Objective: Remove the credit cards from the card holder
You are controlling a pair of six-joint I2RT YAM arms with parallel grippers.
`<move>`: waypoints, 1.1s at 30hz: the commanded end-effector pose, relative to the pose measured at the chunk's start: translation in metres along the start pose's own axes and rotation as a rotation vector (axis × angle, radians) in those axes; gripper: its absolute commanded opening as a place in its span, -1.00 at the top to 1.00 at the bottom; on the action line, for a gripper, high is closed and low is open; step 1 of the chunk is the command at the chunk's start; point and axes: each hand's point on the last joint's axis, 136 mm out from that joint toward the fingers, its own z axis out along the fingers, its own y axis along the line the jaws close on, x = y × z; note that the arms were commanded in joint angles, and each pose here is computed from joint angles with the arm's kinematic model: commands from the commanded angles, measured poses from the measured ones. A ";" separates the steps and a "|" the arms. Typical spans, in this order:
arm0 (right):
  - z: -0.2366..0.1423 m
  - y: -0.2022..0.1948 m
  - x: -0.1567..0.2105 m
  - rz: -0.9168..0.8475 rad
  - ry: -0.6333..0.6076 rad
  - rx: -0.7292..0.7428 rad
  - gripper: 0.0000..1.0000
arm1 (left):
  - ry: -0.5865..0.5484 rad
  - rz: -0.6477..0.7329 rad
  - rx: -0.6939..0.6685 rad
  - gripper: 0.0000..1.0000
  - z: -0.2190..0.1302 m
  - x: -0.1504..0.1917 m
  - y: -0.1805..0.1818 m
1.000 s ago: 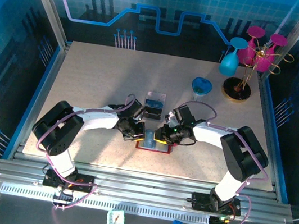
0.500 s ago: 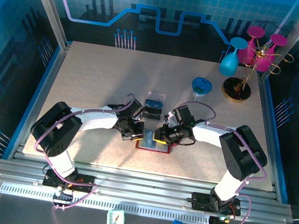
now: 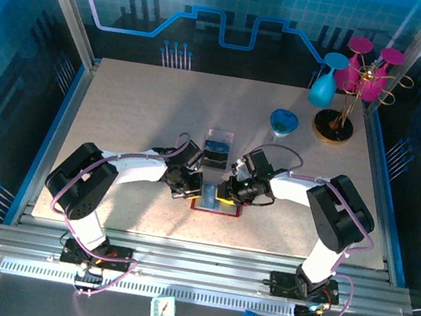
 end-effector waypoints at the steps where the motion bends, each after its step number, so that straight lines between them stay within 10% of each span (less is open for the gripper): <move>1: 0.005 -0.007 0.008 0.008 0.035 0.037 0.47 | 0.036 0.013 -0.040 0.94 0.008 0.006 0.009; 33: -0.013 0.013 -0.002 0.009 -0.047 -0.104 0.86 | 0.038 0.016 -0.047 0.94 0.007 0.007 0.010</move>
